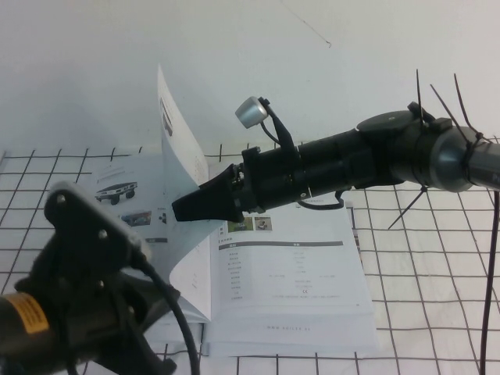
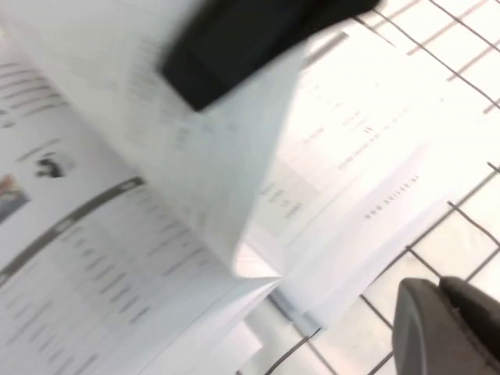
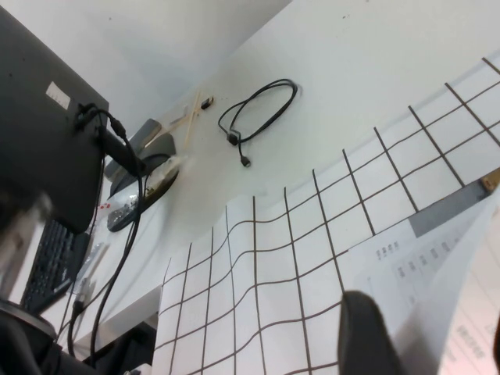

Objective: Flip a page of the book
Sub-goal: Open the closed book

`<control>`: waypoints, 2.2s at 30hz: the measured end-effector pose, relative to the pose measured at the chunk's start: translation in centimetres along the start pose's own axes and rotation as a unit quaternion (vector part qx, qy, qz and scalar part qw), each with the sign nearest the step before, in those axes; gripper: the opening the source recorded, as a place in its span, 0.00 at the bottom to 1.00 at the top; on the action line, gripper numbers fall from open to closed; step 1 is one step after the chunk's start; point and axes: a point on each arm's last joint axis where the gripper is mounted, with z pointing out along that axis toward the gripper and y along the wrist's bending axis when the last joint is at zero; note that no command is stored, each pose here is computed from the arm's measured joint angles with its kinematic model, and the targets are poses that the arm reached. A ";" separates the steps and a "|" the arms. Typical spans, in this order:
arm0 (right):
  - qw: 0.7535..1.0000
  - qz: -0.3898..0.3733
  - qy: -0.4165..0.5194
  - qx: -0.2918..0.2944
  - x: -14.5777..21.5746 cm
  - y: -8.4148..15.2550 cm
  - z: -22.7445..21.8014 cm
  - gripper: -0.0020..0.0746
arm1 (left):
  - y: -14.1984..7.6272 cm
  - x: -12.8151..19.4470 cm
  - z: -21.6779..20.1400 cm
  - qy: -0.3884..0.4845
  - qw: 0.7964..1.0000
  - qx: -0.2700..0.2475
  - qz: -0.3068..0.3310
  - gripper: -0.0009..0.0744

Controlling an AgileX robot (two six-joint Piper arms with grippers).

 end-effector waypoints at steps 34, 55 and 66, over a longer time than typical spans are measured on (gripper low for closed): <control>1.000 0.008 0.003 0.001 0.0 0.0 0.0 0.47 | -1.6 2.0 12.8 -0.049 0.997 -0.039 -0.033 0.01; 1.000 0.016 0.002 -0.024 -0.2 0.3 -1.0 0.53 | -0.2 1.6 12.6 -0.081 0.988 -0.114 -0.065 0.01; 0.998 -0.054 -0.022 0.032 -4.6 3.2 -8.2 0.46 | -0.1 1.6 12.6 -0.081 0.988 -0.115 -0.066 0.01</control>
